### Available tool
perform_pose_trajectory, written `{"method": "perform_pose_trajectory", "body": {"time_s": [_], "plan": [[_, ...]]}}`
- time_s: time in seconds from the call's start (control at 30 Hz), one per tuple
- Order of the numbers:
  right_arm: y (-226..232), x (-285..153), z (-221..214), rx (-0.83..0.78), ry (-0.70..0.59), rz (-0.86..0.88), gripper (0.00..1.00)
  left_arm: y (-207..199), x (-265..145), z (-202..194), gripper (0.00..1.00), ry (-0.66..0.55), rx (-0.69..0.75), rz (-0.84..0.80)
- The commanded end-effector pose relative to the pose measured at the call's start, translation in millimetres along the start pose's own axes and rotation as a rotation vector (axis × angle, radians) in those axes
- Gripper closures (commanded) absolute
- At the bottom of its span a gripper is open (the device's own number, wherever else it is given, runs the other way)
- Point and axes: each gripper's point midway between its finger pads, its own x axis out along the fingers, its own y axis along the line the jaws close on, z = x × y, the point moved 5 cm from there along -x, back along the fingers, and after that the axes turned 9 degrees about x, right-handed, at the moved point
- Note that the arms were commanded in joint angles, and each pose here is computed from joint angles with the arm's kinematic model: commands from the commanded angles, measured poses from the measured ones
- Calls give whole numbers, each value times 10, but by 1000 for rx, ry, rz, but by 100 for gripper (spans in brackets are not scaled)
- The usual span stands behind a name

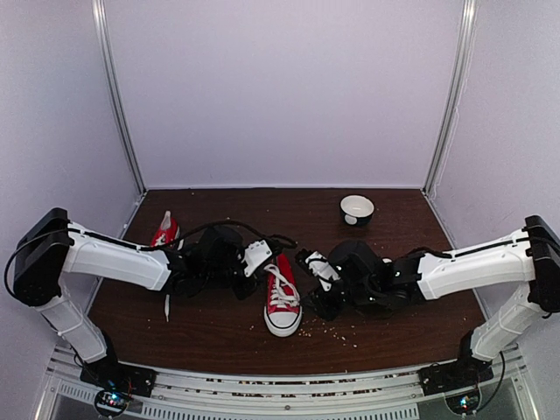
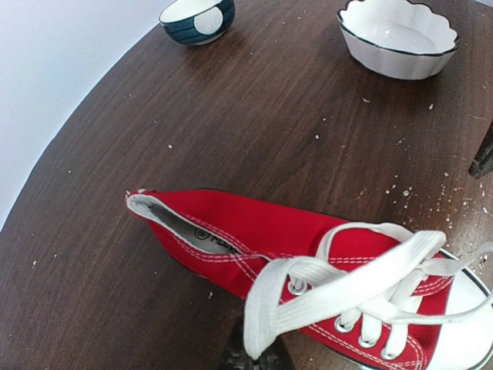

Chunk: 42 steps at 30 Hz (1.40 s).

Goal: Tie the shoes
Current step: Cross the shoelace with the shoelace, then tie the crossed shoelace on the shoe.

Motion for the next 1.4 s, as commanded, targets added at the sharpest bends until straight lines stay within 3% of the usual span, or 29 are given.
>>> {"method": "perform_pose_trajectory", "body": {"time_s": [0.0,0.2,0.5,0.63,0.87,1.07,1.17,1.37], "plan": [[-102,-33,-85,-42,-15,-22,65,67,37,102,100,-22,-19,14],[107,113,-147,-88,-55,157,69,78,28,102,100,-21,-18,22],[140,266,-14,-77,-143,163,73,80,25,100,100,-17,-17,23],[196,259,32,-93,-159,195,78,82,26,104,100,-18,-18,23],[234,313,54,-94,-140,211,100,87,17,111,100,-19,-15,25],[270,127,23,-83,-126,255,100,93,48,66,100,13,-19,30],[175,-23,37,-38,-145,229,100,98,108,-27,100,84,-52,14],[104,13,-11,-51,-98,219,100,-107,75,-45,97,133,-101,-189]]}}
